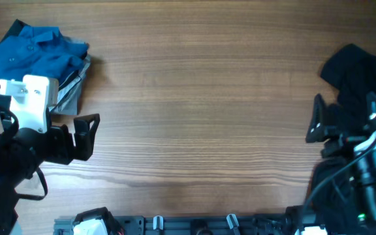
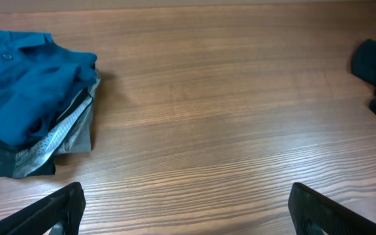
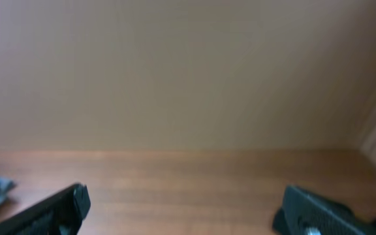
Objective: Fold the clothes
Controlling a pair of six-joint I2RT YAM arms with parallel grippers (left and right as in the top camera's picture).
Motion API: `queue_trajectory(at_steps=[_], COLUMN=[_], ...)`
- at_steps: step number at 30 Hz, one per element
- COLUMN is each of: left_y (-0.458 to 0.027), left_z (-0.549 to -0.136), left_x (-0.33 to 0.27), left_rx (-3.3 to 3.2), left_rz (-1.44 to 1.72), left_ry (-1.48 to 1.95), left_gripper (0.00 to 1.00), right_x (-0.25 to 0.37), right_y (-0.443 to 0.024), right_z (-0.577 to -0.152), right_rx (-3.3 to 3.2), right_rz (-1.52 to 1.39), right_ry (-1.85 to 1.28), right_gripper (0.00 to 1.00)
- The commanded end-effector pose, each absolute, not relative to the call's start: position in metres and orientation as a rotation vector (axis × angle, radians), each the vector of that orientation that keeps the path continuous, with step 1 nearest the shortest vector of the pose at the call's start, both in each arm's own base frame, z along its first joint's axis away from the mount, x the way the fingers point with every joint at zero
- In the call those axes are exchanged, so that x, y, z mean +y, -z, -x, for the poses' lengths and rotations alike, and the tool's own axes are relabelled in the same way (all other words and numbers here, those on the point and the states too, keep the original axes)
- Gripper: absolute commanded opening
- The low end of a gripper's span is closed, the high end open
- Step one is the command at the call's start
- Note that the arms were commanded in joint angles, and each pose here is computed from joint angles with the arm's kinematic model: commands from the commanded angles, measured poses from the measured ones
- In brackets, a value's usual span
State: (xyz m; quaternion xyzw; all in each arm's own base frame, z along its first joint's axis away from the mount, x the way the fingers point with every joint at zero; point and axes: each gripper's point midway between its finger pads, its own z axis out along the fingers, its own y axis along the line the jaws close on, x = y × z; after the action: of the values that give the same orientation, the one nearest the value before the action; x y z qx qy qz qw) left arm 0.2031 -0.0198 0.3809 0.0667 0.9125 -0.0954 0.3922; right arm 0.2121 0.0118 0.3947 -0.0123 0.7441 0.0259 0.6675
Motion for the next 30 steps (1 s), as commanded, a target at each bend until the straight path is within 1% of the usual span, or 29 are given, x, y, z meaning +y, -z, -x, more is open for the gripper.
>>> queue_trajectory(at_steps=[1,4,6,7,12,30], left_y=[-0.381,-0.381,-0.381,-0.381,-0.381,-0.381], left_z=[-0.203,-0.203,-0.203,-0.203,-0.203,-0.203], left_x=[-0.021,-0.021,-0.021,-0.021,-0.021,-0.021], left_rx=[2.312,2.312,2.312,2.312,2.312,2.311], left_rz=[-0.192,-0.192,-0.192,-0.192,-0.192,-0.192], left_ry=[0.239,0.239,0.239,0.239,0.239,0.239], left_gripper=[1.00,1.00,1.00,1.00,1.00,1.00], right_x=[0.014,0.024,0.029,0.029,0.032,0.033], right_y=[-0.311,-0.236,-0.203,-0.196,-0.180,-0.177], right_z=[-0.214,-0.214,-0.219,-0.223,-0.245,-0.244], right_rx=[1.743,1.785,1.761,1.726,1.544,1.558], right_rz=[0.102,0.122,0.117,0.099,0.105,0.109], right_ry=[-0.013,-0.082,-0.128,-0.143,-0.151,-0.153], right_gripper=[1.00,1.00,1.00,1.00,1.00,1.00])
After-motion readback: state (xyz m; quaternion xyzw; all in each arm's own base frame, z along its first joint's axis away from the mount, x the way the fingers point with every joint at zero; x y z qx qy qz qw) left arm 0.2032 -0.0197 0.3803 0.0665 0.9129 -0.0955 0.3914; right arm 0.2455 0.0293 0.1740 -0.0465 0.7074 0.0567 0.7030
